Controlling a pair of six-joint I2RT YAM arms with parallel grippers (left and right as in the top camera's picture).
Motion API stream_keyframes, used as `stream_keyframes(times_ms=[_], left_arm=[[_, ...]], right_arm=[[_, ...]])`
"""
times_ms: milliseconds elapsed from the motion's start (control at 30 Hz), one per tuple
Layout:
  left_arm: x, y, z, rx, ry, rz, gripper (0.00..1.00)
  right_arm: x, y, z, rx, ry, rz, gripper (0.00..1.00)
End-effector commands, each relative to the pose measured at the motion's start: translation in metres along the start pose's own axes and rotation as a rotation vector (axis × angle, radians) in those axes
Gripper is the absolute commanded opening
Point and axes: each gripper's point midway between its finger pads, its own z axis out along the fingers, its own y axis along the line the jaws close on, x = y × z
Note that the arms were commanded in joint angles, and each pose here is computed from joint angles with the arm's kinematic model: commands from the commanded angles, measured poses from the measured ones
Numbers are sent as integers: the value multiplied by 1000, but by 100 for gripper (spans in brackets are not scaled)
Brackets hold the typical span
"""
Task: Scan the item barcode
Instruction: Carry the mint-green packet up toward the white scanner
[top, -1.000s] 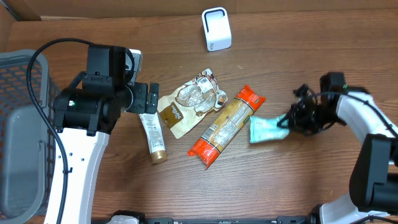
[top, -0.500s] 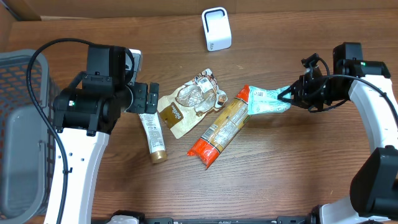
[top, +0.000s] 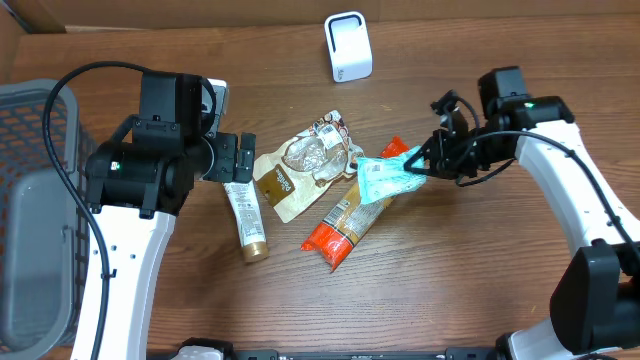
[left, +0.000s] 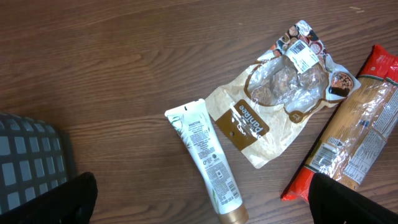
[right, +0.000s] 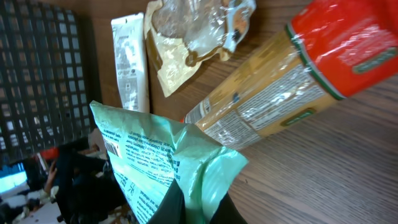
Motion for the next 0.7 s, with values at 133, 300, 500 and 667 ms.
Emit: stream_keyframes(times_ms=[133, 300, 500, 667], left_arm=[[-2, 2, 0, -9, -1, 18, 100], [-2, 2, 0, -9, -2, 18, 100], [-2, 2, 0, -9, -2, 18, 100], [-2, 2, 0, -9, -2, 18, 100]], right_arm=[[0, 29, 0, -44, -5, -72, 4], [-1, 29, 0, -44, -8, -92, 4], [-3, 33, -5, -45, -22, -98, 4], [-20, 48, -34, 43, -81, -139, 4]])
